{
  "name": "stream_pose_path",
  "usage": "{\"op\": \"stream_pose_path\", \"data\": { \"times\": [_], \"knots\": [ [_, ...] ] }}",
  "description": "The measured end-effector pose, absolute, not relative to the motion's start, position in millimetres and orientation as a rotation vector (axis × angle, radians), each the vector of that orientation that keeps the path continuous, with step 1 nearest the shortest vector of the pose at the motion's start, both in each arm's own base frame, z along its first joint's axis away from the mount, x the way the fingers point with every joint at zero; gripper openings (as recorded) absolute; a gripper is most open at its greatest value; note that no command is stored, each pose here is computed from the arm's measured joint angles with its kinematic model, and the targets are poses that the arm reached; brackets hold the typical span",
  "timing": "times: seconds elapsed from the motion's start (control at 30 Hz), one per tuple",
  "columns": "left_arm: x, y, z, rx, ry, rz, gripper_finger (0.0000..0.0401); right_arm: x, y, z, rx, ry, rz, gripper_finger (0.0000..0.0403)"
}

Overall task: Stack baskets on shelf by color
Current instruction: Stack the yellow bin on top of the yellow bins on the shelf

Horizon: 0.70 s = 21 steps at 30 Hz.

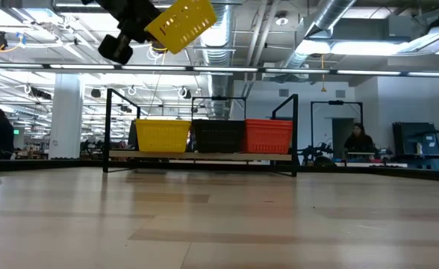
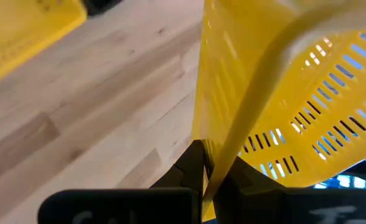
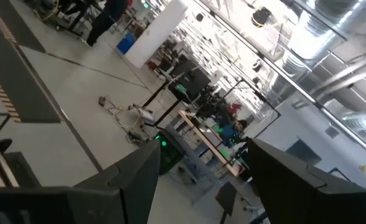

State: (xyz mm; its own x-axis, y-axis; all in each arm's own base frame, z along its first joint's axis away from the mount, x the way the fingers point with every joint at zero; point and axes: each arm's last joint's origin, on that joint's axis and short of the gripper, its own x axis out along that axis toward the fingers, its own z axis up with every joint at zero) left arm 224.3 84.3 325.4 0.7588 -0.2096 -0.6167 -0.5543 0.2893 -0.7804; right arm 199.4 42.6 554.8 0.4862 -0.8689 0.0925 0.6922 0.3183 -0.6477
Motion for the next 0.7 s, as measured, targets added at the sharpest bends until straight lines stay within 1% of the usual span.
{"op": "stream_pose_path", "data": {
  "times": [0.13, 0.23, 0.33, 0.5, 0.7],
  "knots": [
    [221.4, 93.2, 315.6, -1.339, 0.789, 0.288, 0.0000, 197.1, 42.6, 553.9, -0.705, 0.309, -1.038, 0.0265],
    [208.8, 100.8, 309.0, -1.354, 0.850, 0.397, 0.0000, 196.0, 43.2, 553.5, -0.711, 0.316, -1.033, 0.0265],
    [199.0, 109.7, 307.2, -1.358, 0.842, 0.512, 0.0000, 194.0, 43.6, 553.8, -0.712, 0.315, -1.028, 0.0265],
    [193.7, 123.3, 304.4, -1.358, 0.806, 0.613, 0.0000, 194.6, 43.7, 552.8, -0.725, 0.325, -1.025, 0.0265],
    [195.5, 138.7, 287.7, -1.368, 0.885, 0.668, 0.0000, 194.5, 43.6, 552.8, -0.725, 0.325, -1.025, 0.0265]
  ]
}}
